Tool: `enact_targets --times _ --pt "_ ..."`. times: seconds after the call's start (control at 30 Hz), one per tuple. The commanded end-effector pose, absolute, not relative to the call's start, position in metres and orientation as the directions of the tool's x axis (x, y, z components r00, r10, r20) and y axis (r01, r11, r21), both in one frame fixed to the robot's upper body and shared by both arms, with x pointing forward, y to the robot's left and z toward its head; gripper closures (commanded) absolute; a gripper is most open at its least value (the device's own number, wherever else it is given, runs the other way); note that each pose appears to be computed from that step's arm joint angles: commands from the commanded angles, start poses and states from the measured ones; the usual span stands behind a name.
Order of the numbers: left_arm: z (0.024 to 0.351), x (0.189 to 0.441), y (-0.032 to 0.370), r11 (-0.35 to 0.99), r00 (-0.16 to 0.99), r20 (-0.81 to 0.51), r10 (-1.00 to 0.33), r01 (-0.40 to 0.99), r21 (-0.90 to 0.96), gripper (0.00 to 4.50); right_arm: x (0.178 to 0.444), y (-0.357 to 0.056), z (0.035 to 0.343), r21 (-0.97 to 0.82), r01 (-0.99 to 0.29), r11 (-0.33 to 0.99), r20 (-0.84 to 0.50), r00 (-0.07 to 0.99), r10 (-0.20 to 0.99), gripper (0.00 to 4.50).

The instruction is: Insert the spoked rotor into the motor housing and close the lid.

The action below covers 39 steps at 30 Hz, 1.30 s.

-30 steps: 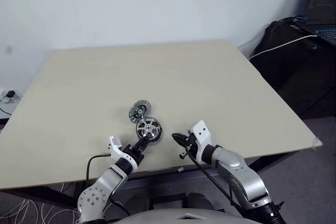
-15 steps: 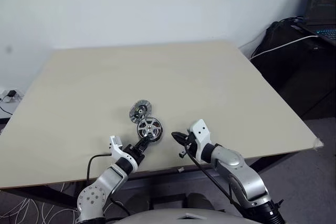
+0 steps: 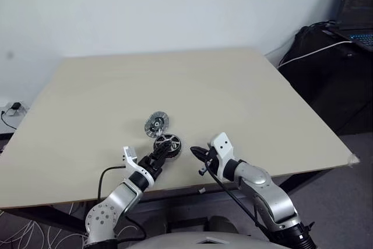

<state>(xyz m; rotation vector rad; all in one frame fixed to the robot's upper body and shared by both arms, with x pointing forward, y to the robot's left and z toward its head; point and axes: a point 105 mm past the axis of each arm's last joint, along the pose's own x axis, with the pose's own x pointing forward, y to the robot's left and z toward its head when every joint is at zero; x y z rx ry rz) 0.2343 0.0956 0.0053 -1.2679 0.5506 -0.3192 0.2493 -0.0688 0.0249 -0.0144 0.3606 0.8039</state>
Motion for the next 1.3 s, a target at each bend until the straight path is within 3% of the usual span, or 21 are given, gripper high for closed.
enact_targets --times 0.03,0.4,0.5,0.57,0.7,0.8,1.17,1.3 --pt "0.009 0.228 0.098 0.309 0.837 -0.217 -0.502 -0.061 -0.949 0.01 0.255 -0.066 0.038 0.095 -0.712 0.696 -0.279 0.652 0.705 4.50" --pt "0.019 0.216 0.112 0.395 0.870 -0.218 -0.443 -0.029 -0.918 0.01 0.255 -0.063 0.036 0.102 -0.721 0.686 -0.277 0.642 0.715 4.50" --pt "0.024 0.218 0.119 0.516 0.891 -0.211 -0.401 0.029 -0.856 0.01 0.256 -0.062 0.037 0.101 -0.720 0.686 -0.273 0.643 0.715 4.50" --pt "0.023 0.222 0.131 0.682 0.923 -0.212 -0.320 0.070 -0.728 0.01 0.259 -0.061 0.039 0.097 -0.717 0.690 -0.263 0.650 0.713 4.50" --pt "0.024 0.229 0.143 0.839 0.961 -0.164 -0.224 0.104 -0.534 0.01 0.264 -0.050 0.042 0.090 -0.723 0.685 -0.246 0.650 0.719 4.50" --pt "0.023 0.230 0.142 0.878 0.966 -0.142 -0.218 0.130 -0.461 0.65 0.270 -0.036 0.042 0.078 -0.737 0.672 -0.246 0.639 0.729 4.50" --pt "0.007 0.220 0.143 0.940 0.950 -0.188 -0.249 0.189 -0.285 4.33 0.293 0.020 0.043 0.043 -0.812 0.581 -0.280 0.549 0.788 4.50" --pt "0.004 0.215 0.145 0.961 0.949 -0.182 -0.258 0.232 -0.154 4.46 0.294 0.039 0.042 0.025 -0.848 0.529 -0.291 0.500 0.815 4.50"
